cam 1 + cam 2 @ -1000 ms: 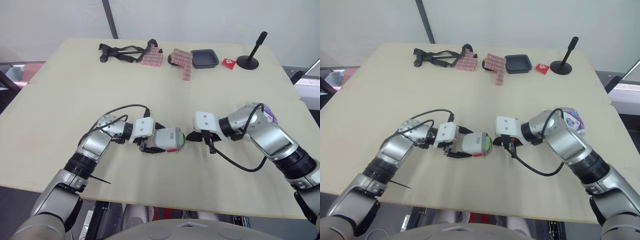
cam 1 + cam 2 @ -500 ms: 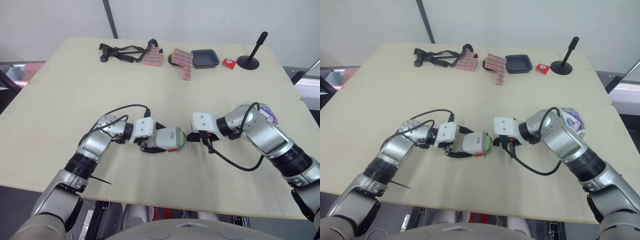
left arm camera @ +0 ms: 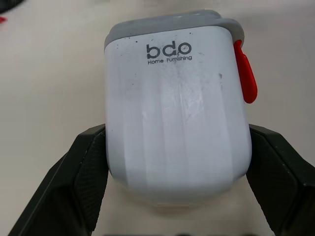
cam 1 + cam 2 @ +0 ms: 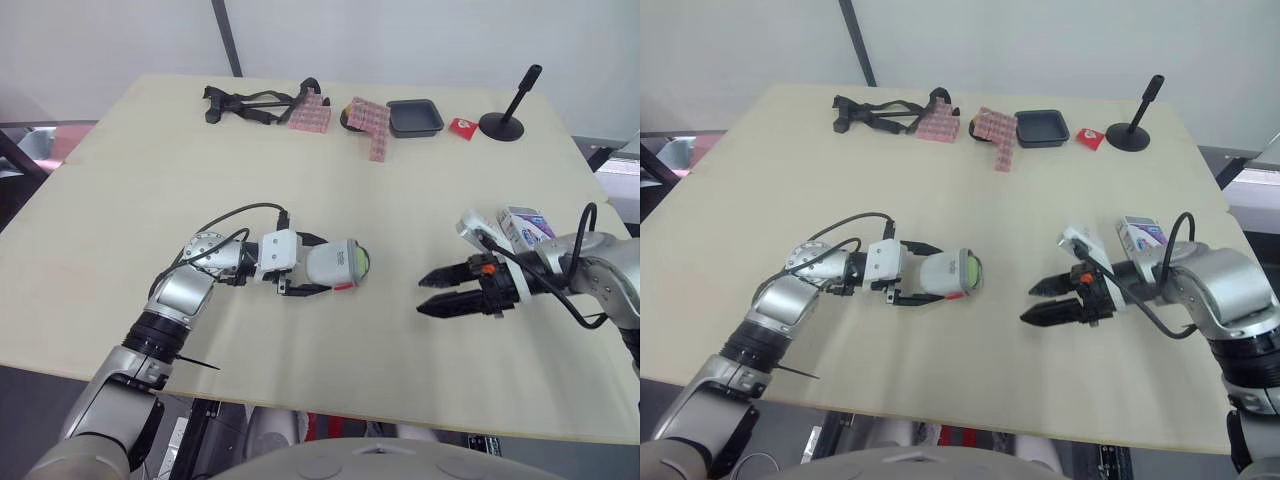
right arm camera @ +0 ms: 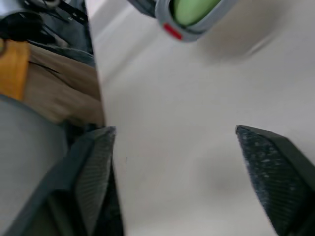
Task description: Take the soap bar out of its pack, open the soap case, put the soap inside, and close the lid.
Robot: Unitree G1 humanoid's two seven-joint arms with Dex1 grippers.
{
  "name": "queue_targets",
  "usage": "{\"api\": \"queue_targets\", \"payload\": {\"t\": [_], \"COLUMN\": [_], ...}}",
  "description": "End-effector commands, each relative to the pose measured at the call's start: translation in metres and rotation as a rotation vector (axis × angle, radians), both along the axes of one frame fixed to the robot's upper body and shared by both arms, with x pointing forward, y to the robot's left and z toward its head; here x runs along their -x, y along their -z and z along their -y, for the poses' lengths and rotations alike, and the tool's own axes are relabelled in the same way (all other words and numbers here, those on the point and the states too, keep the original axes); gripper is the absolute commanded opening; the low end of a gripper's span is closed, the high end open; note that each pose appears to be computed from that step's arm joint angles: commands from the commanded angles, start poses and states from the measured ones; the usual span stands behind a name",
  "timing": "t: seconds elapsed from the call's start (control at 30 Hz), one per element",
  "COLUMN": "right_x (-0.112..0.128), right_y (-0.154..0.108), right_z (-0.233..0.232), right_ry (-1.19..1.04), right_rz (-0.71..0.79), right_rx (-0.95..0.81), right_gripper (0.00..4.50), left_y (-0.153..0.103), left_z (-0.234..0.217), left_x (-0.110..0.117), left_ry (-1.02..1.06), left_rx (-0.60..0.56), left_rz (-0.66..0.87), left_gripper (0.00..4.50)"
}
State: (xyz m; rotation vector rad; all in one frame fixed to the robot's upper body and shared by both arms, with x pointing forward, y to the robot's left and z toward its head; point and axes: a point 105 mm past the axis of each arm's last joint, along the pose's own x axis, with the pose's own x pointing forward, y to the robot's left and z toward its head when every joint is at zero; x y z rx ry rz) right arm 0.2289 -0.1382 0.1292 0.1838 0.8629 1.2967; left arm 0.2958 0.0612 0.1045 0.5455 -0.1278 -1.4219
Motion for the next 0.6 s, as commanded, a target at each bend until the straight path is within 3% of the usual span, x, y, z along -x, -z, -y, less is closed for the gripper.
{"api": "queue_targets", "payload": {"t": [0.03, 0.2, 0.6], "right_x": [0.003, -0.012, -0.024], "right_y": [-0.013, -0.020, -0.025], "right_z": [-0.010, -0.026, -0.050], "right_ry": [0.030, 0.108, 0.124], "right_rz": [-0.027, -0.011, 0.010], "right_rx": [-0.072, -0.134, -0.157], "right_gripper": [4.48, 4.48, 4.48], "left_y": [-0.030, -0.033, -0.030], "left_z": [0.006, 0.012, 0.021], "left_x": [0.003, 0.007, 0.010], "left_ry": [0.009, 0.021, 0.051], "left_rx": [0.115, 0.135, 0.096], "left_rz": [0.128, 0.165, 0.242], "left_gripper": [3.47, 3.47, 3.47]}}
